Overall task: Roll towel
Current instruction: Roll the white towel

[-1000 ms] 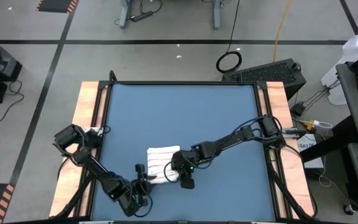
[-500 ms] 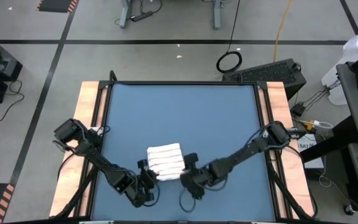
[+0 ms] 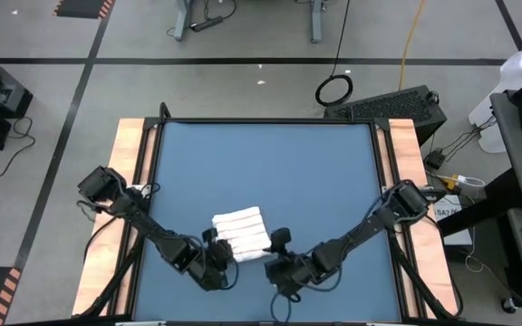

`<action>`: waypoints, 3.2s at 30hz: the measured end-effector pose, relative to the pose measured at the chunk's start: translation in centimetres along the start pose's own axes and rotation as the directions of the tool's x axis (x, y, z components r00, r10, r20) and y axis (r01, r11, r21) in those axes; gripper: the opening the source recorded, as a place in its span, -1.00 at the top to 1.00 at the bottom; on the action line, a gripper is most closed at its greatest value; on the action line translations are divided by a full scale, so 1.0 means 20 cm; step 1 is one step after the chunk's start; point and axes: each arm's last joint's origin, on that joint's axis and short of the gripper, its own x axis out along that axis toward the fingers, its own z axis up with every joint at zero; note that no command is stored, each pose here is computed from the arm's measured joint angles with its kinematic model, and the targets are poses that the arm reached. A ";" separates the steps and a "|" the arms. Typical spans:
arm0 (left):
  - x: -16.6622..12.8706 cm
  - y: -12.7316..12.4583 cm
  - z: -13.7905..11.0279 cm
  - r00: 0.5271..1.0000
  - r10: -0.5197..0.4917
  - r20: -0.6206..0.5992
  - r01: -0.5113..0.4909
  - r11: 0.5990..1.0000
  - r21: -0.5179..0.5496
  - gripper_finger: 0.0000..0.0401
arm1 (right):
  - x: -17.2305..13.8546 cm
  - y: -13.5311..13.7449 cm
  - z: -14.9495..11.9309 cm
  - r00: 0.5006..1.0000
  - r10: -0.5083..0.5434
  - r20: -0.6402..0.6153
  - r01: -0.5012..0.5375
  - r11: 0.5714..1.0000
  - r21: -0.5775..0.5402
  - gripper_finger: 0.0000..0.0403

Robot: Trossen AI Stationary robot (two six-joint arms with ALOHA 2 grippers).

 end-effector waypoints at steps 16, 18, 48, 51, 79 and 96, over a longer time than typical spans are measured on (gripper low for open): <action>0.01 0.01 0.00 1.000 0.003 -0.010 -0.003 1.000 -0.001 0.61 | 0.22 -0.14 -0.06 0.983 0.150 -0.106 -0.137 0.984 0.115 -0.04; 0.01 0.01 0.01 1.000 0.015 0.004 -0.015 1.000 -0.003 0.54 | 0.23 -0.16 -0.07 0.977 0.182 -0.112 -0.167 0.977 0.134 -0.04; -0.14 -0.17 -0.14 0.902 0.093 0.422 -0.202 0.954 0.221 -0.32 | 0.39 -0.44 -0.11 0.857 0.506 -0.098 -0.419 0.795 0.438 0.45; -0.10 -0.17 -0.15 0.894 0.129 0.428 -0.245 0.943 0.226 -0.33 | 0.40 -0.47 -0.12 0.837 0.540 -0.087 -0.440 0.760 0.479 0.47; 0.10 -0.04 -0.20 0.903 0.250 0.349 -0.292 0.953 0.074 0.03 | 0.43 -0.55 -0.14 0.777 0.628 -0.050 -0.523 0.687 0.505 0.43; -0.01 -0.05 -0.16 0.973 0.094 0.212 -0.097 0.995 0.002 0.26 | 0.10 -0.25 -0.02 0.967 0.231 -0.109 -0.224 0.972 0.071 -0.01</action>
